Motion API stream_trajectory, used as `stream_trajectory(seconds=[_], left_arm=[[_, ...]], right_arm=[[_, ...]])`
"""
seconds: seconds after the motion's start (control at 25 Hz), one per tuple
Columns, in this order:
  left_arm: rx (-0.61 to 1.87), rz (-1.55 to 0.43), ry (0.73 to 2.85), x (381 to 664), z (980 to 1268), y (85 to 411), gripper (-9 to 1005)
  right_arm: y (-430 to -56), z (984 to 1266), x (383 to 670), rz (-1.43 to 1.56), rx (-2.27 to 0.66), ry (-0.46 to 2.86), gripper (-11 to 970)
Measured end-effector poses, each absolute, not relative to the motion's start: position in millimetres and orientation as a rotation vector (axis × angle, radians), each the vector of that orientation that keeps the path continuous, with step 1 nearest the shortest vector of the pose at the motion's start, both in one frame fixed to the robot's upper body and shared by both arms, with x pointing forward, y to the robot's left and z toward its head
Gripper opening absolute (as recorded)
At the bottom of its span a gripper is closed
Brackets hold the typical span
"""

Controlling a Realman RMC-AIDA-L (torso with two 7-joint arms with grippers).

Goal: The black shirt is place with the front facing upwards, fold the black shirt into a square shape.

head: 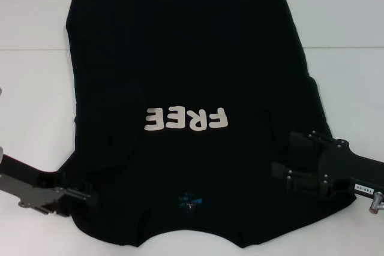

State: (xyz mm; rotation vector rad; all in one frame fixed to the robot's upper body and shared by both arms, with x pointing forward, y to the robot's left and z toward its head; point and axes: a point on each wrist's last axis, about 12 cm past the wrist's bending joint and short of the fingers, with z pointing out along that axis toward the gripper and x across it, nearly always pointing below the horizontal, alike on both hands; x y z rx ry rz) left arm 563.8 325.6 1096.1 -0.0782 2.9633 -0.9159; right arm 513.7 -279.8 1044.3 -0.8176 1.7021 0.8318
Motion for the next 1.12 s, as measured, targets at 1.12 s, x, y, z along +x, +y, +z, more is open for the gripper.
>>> stream_trajectory(seconds=[1.12], left_arm=[[0.037, -0.844, 2.943, 572.8, 1100.0, 317.3, 469]], right_arm=[[-278.7, 1047.1, 516.5, 0.836, -0.814, 1.690, 916]])
